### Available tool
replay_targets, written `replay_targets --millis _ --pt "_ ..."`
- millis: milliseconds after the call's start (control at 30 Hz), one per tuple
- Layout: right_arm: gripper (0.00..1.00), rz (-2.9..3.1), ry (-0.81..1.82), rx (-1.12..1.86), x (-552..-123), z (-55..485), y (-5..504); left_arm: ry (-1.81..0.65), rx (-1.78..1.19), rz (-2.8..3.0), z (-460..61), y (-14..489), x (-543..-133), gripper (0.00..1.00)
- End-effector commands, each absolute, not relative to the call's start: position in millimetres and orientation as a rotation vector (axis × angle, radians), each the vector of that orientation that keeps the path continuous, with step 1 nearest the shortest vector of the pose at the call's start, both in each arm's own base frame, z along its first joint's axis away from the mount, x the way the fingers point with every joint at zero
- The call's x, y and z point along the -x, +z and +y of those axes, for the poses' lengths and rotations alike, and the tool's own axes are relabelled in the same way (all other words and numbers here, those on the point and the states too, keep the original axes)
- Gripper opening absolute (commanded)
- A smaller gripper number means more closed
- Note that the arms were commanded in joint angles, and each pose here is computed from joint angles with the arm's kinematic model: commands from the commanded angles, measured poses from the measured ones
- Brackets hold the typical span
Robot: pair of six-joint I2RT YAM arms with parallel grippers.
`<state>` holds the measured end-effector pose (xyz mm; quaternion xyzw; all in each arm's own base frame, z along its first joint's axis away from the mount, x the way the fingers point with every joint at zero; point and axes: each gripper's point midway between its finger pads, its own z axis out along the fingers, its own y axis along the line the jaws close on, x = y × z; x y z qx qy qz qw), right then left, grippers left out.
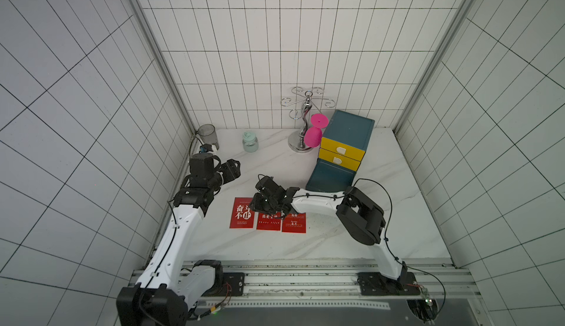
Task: Take the postcards out of the drawer
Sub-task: Place the postcard at the center of the board, then close the drawer in the storage box.
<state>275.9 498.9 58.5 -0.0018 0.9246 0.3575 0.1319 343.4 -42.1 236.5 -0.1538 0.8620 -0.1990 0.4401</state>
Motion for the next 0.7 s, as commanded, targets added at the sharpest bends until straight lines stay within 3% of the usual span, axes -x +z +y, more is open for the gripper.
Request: replay_targets --millis 0,233,667 --pt "0.41 2.569 1.063 0.058 -293.0 491.2 115.2 -0.515 0.351 2.139 -45.7 233.2 -347.5 0.76" --pt "0.42 2.478 0.955 0.145 -309.1 422.2 187.1 -0.665 0.278 2.180 -74.9 221.7 -350.8 0.76" --pt "0.57 2.295 0.454 -0.036 -329.7 168.2 320.0 -0.770 -0.159 2.392 -202.4 164.3 -326.0 0.75"
